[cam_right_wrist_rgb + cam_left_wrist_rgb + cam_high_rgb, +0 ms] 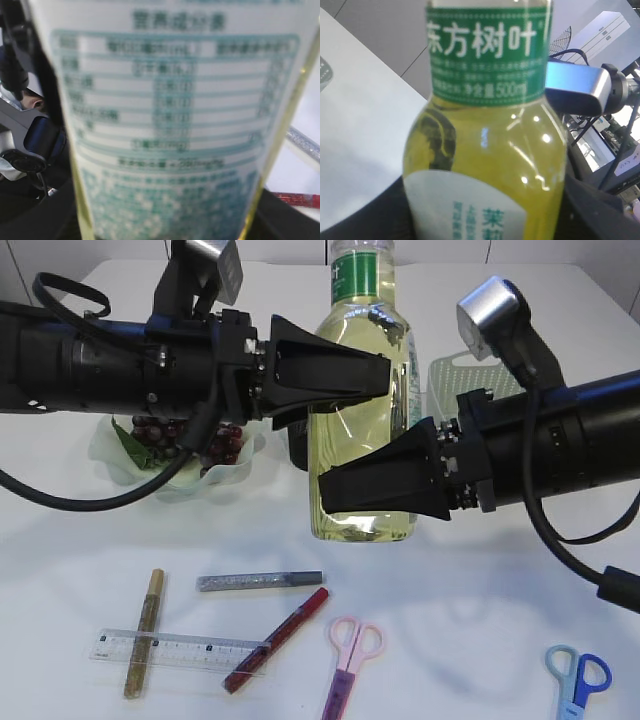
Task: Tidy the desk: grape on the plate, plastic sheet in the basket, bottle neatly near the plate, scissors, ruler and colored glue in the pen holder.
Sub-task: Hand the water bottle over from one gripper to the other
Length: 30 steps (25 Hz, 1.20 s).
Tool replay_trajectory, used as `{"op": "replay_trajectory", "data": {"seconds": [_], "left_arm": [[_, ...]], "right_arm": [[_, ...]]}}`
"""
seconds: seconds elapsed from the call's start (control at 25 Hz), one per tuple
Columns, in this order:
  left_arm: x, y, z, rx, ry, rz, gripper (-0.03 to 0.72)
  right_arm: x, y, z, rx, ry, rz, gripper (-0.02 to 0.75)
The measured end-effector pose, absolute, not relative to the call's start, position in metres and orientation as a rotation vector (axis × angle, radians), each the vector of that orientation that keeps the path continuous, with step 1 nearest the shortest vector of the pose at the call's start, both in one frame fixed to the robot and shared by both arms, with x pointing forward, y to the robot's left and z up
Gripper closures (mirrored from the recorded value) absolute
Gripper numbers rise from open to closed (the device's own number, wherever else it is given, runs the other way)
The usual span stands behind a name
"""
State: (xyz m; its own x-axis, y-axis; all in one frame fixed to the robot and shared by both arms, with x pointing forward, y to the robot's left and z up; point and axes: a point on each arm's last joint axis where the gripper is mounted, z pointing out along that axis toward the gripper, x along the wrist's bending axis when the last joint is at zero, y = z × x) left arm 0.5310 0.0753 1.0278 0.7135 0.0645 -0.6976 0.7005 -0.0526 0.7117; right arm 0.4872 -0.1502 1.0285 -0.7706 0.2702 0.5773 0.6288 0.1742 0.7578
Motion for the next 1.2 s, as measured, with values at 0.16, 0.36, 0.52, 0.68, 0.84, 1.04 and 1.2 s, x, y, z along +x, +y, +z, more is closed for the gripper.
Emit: {"op": "replay_trajectory", "data": {"seconds": [0.16,0.36,0.52,0.68,0.84,1.04,1.2], "left_arm": [[0.531,0.075,1.028,1.558,0.645,-0.58,0.241],[0.531,0.075,1.028,1.558,0.645,-0.58,0.241],[0.531,0.075,1.028,1.557,0.645,-0.581,0.26],[0.528,0.072,1.027,1.576,0.625,-0.582,0.278],[0.525,0.069,1.027,1.584,0.614,-0.591,0.28],[0.528,0.075,1.029,1.575,0.623,-0.587,0.28],[0.53,0.081,1.034,1.558,0.638,-0.588,0.28]], "right_arm": [[0.487,-0.15,1.029,-0.857,-2.145,-1.626,0.266],[0.487,-0.15,1.029,-0.856,-2.146,-1.627,0.263],[0.487,-0.15,1.029,-0.856,-2.146,-1.627,0.211],[0.486,-0.149,1.028,-0.843,-2.16,-1.613,0.136],[0.486,-0.148,1.029,-0.839,-2.148,-1.625,0.13],[0.486,-0.147,1.03,-0.84,-2.13,-1.642,0.132],[0.488,-0.146,1.034,-0.846,-2.102,-1.673,0.132]]}}
